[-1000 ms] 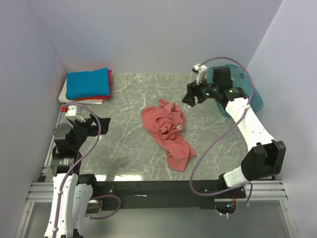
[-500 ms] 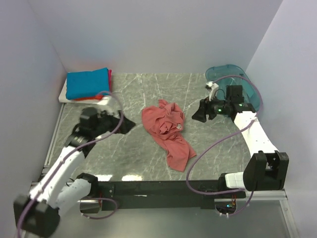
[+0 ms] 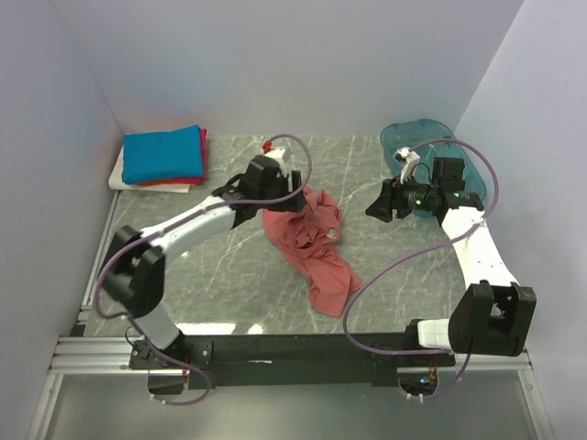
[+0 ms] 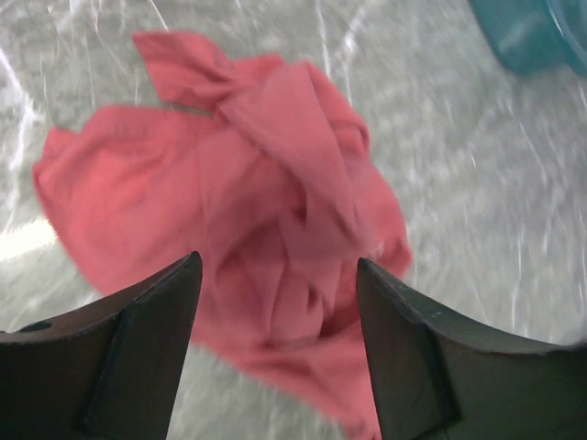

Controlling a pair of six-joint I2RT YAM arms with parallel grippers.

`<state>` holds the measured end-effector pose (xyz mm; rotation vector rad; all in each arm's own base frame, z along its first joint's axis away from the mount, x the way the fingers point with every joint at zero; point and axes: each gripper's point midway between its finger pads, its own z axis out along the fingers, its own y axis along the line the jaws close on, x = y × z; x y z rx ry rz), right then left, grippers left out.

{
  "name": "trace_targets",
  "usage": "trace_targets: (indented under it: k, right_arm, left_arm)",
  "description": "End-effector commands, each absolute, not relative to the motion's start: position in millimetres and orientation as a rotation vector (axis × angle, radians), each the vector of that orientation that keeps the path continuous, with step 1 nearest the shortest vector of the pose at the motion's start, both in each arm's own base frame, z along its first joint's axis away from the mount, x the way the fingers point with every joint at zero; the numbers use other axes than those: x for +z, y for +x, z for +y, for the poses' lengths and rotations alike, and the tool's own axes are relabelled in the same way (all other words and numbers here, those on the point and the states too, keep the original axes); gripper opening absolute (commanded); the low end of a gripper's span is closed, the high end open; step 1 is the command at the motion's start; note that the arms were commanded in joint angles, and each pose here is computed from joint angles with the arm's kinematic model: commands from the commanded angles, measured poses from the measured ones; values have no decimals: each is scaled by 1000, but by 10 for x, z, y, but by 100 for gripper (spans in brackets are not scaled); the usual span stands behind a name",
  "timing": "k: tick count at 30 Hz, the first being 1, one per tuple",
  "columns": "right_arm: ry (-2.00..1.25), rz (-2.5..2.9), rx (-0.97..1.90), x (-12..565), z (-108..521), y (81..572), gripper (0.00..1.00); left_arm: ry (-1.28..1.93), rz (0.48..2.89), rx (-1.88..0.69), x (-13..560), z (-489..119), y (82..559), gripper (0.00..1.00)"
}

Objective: Fold and stack the t-shirts
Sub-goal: Flatten the tshirt out

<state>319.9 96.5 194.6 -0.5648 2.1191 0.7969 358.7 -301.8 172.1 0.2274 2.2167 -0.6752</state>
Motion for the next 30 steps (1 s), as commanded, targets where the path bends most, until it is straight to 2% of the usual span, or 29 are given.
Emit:
trace_targets:
  k: [1, 6, 14, 18, 22, 24, 25, 26, 27, 30]
  right_arm:
    - [-580, 2089, 801, 2024, 981, 3203, 67]
    - [-587, 2099, 819, 1993, 992, 3196, 67]
    - [-592, 2100, 820, 1976, 992, 3196, 67]
    - [-592, 2108, 817, 1950, 985, 3200, 66]
    - [-595, 2117, 832, 1926, 993, 3196, 66]
    - [-597, 2124, 836, 1900, 996, 3196, 66]
    - [-596, 2129, 840, 1887, 996, 3195, 66]
    - [-596, 2134, 841, 1879, 999, 3194, 66]
    - [-597, 2138, 846, 1865, 1000, 3195, 66]
    - [-641, 2148, 876, 1827, 1068, 3154, 66]
  left_arm:
    - [3, 2146, -685, 2022, -3189, 3922, 73]
    - [-103, 2123, -658, 1973, -3361, 4099, 69]
    - [-100, 2237, -650, 1543, -3655, 4228, 65]
    - [-100, 2297, -629, 1324, -3705, 4235, 55]
    - [-91, 2323, -627, 1207, -3732, 4196, 54]
    - [-78, 2324, -637, 1201, -3757, 4198, 41]
    - [-73, 2327, -642, 1195, -3771, 4198, 30]
    - [-71, 2314, -643, 1243, -3780, 4223, 8]
    - [-64, 2299, -627, 1296, -3763, 4251, 1]
    - [-75, 2159, -553, 1783, -3590, 4391, 0]
